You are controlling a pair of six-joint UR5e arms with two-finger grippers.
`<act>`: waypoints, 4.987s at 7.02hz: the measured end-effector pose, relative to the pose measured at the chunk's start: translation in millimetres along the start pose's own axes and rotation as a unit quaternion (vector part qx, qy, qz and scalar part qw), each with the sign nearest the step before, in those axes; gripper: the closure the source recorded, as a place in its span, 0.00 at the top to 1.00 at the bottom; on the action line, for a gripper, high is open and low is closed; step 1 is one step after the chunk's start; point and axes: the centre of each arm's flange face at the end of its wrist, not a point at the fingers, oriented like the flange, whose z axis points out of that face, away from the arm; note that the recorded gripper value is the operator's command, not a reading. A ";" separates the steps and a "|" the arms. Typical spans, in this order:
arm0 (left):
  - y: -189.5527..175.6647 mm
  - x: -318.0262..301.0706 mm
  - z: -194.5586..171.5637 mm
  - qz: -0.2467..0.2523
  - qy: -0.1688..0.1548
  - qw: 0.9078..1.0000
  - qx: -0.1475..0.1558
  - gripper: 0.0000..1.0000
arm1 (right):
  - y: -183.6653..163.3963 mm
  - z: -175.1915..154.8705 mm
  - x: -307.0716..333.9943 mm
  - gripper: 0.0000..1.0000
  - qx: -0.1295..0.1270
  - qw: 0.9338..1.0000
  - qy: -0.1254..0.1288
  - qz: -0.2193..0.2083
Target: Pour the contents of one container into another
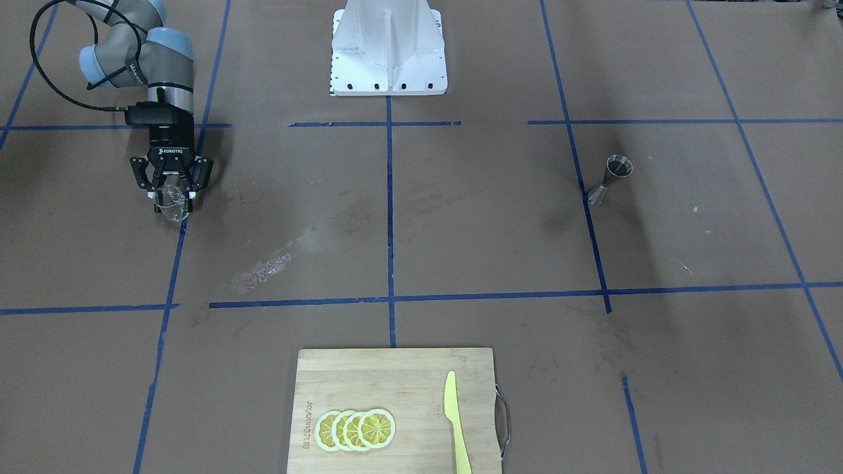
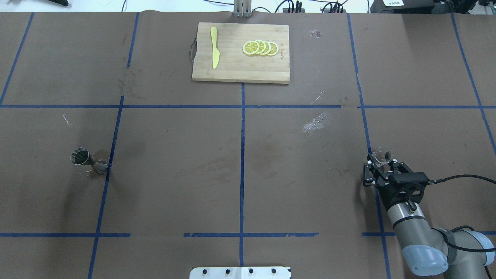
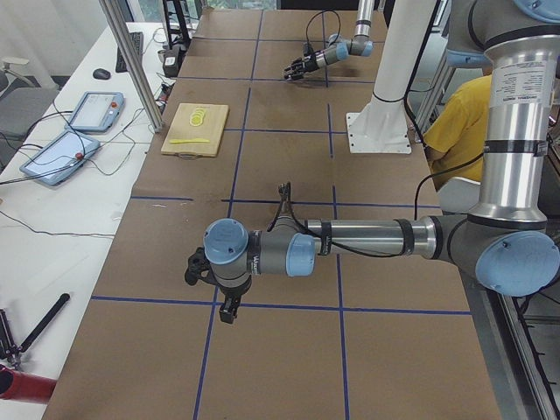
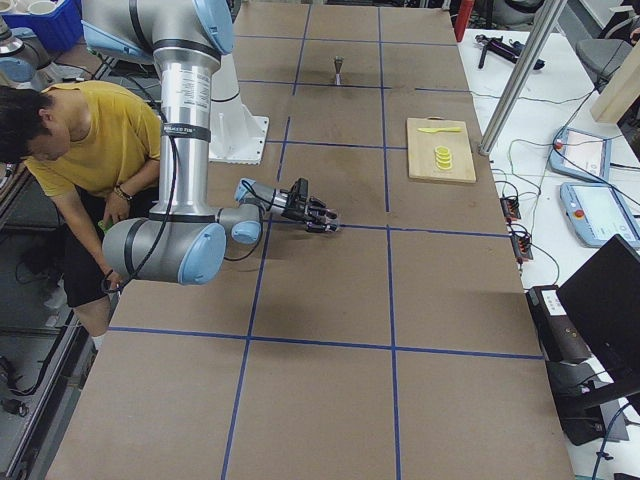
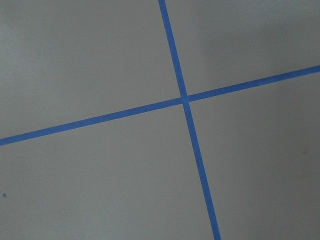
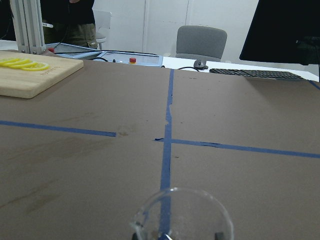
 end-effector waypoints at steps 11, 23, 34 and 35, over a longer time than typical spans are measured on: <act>-2.3 4.7 -4.9 0.005 -0.002 1.000 0.004 1.00 | -9.6 -2.9 -7.2 1.00 0.002 1.000 -0.005 0.010; -2.3 4.8 -4.9 0.005 -0.001 1.000 0.004 1.00 | -56.7 -15.2 -3.8 1.00 0.003 1.000 -0.014 -0.019; -5.5 11.8 -12.7 0.014 -0.006 1.000 0.011 1.00 | -318.7 45.1 357.2 1.00 -0.443 0.889 -0.075 -0.088; -4.4 11.2 -12.0 0.014 -0.006 1.000 0.011 1.00 | -310.4 32.1 385.1 1.00 -0.480 0.874 -0.061 -0.049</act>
